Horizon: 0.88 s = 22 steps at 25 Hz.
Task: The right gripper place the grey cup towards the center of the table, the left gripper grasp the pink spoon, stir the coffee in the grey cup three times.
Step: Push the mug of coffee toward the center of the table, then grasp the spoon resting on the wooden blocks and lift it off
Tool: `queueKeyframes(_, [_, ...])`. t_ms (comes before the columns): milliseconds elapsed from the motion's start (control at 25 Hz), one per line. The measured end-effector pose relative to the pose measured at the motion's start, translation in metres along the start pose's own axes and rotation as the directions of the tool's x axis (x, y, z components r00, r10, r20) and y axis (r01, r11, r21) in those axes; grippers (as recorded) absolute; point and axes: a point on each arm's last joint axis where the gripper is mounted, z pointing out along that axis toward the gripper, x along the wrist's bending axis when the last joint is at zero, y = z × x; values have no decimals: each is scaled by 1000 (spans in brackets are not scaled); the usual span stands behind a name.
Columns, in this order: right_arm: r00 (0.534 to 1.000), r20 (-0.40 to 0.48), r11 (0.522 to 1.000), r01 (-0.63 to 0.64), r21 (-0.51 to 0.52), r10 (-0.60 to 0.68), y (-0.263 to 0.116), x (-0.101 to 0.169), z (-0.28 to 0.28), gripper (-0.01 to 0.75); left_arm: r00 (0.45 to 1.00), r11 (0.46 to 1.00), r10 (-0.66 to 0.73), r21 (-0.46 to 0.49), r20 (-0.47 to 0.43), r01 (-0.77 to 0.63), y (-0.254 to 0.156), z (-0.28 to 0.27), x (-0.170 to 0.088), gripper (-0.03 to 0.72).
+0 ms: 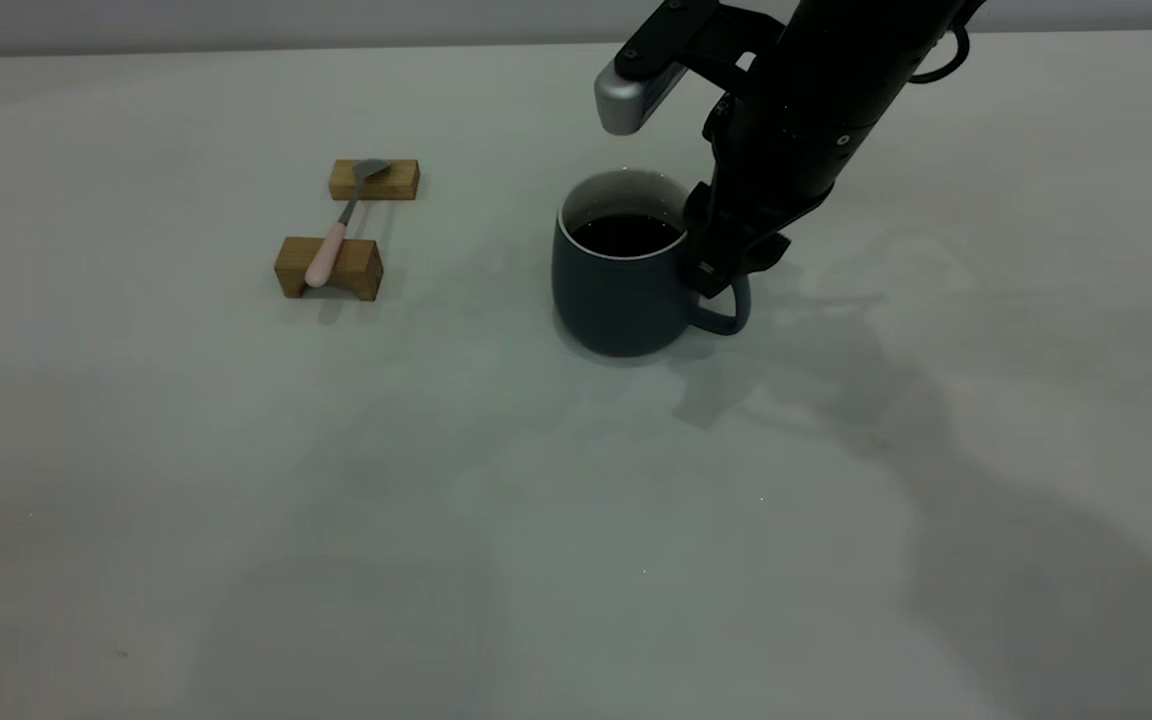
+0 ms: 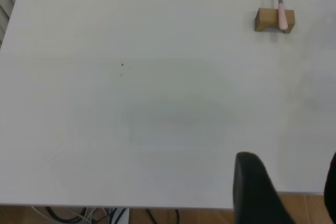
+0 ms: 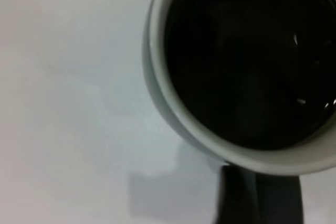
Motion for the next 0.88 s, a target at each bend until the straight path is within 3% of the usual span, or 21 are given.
queueKeyframes(120, [999,-30,1000,-28,6,28,4,2,-11,684,1000,1000,0,0,0,0,0,0,0,400])
queueKeyframes(200, [998,-41,999,-49,0,49,11,2,-27,718,1000,1000,0,0,0,0,0,0,0,400])
queueKeyframes(440, [982,-43,982,-186,10,186,33,3,-119,726,1000,1000,0,1,0,0,0,0,0,400])
queueKeyframes(640, [950,-26,944,-304,127,310,26,18,-212,723,1000,1000,0,1,0,0,0,0,0,400])
queueKeyframes(760, [918,21,899,-393,195,397,13,30,-262,723,1000,1000,0,1,0,0,0,0,0,400])
queueKeyframes(880, [890,91,879,-455,140,446,1,39,-304,721,1000,1000,0,2,0,0,0,0,0,400])
